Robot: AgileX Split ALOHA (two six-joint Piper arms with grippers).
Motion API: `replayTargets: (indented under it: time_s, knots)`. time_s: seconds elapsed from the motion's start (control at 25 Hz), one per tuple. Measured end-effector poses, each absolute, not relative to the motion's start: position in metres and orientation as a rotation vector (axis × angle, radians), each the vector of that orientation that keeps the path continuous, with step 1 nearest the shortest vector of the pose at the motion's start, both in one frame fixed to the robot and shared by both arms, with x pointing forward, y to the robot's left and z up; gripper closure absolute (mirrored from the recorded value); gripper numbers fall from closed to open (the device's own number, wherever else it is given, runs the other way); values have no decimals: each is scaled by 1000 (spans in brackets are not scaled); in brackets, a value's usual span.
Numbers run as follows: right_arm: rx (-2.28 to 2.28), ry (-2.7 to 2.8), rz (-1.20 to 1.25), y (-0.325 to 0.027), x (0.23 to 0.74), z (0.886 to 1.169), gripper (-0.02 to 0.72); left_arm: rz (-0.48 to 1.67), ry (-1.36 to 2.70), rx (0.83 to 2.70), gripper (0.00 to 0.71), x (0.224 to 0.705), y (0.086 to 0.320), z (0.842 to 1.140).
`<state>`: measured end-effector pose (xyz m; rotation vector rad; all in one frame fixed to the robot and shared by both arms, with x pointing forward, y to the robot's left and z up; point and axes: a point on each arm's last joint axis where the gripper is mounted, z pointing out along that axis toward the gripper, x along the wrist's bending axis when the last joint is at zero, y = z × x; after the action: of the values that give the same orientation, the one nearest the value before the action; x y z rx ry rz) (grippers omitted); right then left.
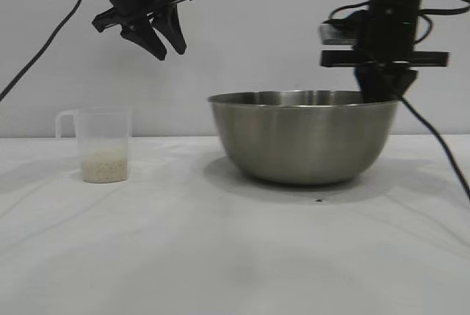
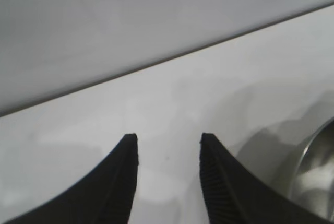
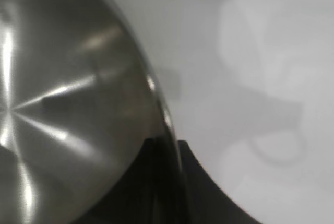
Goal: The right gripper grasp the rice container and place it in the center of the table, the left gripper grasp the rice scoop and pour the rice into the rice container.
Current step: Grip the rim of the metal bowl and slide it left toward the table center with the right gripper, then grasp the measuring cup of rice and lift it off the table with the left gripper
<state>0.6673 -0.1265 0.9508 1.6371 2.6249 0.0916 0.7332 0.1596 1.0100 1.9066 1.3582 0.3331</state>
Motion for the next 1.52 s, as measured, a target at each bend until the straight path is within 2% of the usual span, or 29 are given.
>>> replayTargets:
  time_s: [0.2, 0.24, 0.36, 0.52, 0.56, 0.6, 0.64, 0.84, 1.12, 1.32, 1.52]
  knots:
    - [1626, 2626, 70, -128, 667, 951, 626, 344, 1359, 1899, 424, 733, 164, 1016]
    - [1624, 2627, 60, -129, 666, 951, 563, 347, 1358, 1899, 424, 733, 165, 1017]
    - [1615, 2624, 70, -132, 659, 961, 460, 352, 1356, 1895, 424, 732, 166, 1019]
    - [1577, 2567, 204, -141, 635, 980, 470, 359, 1351, 1893, 424, 732, 166, 1022]
    - [1565, 2547, 248, -146, 622, 984, 470, 361, 1350, 1893, 424, 731, 166, 1023]
    - [1545, 2522, 310, -150, 609, 983, 430, 363, 1347, 1891, 424, 731, 166, 1025]
    - [1510, 2480, 395, -155, 593, 988, 449, 363, 1347, 1893, 424, 731, 166, 1025]
    - [1298, 2248, 806, -185, 487, 1023, 449, 356, 1332, 1938, 424, 725, 167, 1033]
    - [1245, 2148, 942, -232, 381, 1050, 449, 297, 1262, 2056, 424, 712, 167, 1038]
    - [1320, 2122, 986, -262, 314, 1048, 449, 262, 1198, 2103, 424, 688, 169, 1046]
    - [1311, 1943, 1188, -283, 269, 1053, 449, 354, 1134, 2116, 424, 655, 178, 1061]
